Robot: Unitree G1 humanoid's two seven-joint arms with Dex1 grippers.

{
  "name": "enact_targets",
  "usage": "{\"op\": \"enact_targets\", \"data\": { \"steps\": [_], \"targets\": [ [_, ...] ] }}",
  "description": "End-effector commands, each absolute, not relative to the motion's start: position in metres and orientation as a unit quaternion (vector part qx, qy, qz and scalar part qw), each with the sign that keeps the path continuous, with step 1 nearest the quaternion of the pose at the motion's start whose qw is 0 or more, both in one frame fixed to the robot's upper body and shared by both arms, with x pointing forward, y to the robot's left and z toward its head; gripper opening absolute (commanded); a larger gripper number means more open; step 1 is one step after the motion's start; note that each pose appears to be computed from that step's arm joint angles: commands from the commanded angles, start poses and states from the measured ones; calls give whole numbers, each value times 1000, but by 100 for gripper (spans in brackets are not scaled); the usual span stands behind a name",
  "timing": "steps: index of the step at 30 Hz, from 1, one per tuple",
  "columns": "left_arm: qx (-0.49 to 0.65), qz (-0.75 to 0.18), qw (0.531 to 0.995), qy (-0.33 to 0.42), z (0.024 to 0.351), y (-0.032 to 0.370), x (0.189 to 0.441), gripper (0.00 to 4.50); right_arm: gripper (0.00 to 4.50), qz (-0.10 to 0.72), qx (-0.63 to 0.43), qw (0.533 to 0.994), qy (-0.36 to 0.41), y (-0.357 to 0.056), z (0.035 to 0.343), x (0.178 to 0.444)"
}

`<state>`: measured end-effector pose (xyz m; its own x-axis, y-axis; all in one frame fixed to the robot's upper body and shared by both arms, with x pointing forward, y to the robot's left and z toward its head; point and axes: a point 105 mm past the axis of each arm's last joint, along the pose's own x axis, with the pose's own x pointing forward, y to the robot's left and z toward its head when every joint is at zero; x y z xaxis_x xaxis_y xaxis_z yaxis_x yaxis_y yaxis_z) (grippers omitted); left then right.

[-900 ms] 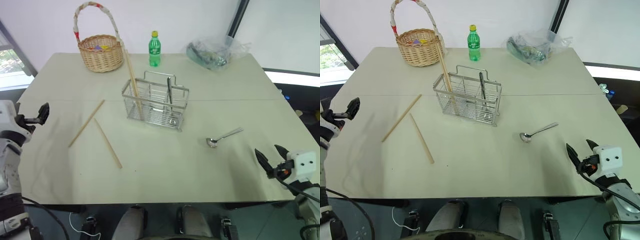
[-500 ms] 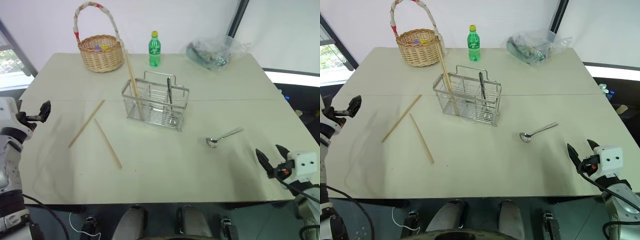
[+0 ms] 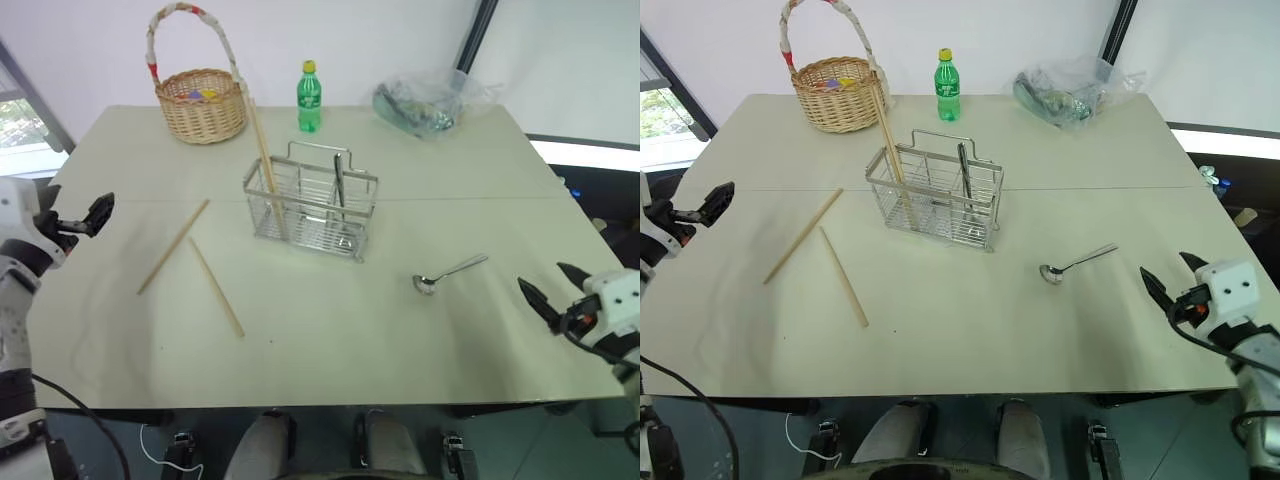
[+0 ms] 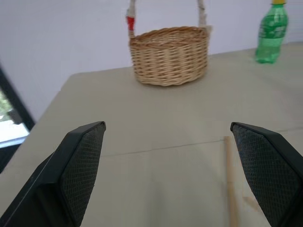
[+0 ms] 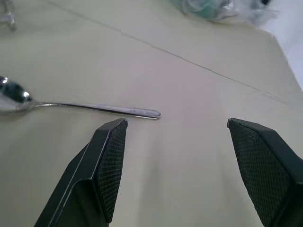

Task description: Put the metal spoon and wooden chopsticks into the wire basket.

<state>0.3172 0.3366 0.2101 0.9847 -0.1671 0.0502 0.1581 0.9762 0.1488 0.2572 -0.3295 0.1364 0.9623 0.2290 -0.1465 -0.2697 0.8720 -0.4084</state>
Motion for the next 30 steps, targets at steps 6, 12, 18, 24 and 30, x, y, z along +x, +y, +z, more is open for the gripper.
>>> {"op": "enact_targets", "data": {
  "steps": [6, 12, 18, 24, 30],
  "targets": [
    [117, -435, 893, 0, 256, 218, 280, 447, 349, 391, -400, 827, 56, -282, 196, 292],
    [144, -569, 809, 40, 250, 174, 260, 447, 349, 543, -467, 688, 117, -250, 191, 315],
    [152, -604, 781, 42, 244, 156, 256, 447, 349, 578, -513, 602, 198, -250, 174, 340],
    [148, -621, 769, 44, 243, 145, 246, 447, 349, 599, -533, 551, 233, -242, 156, 352],
    [142, -623, 768, 50, 243, 140, 242, 447, 349, 619, -522, 531, 251, -230, 142, 356]
  ]
}}
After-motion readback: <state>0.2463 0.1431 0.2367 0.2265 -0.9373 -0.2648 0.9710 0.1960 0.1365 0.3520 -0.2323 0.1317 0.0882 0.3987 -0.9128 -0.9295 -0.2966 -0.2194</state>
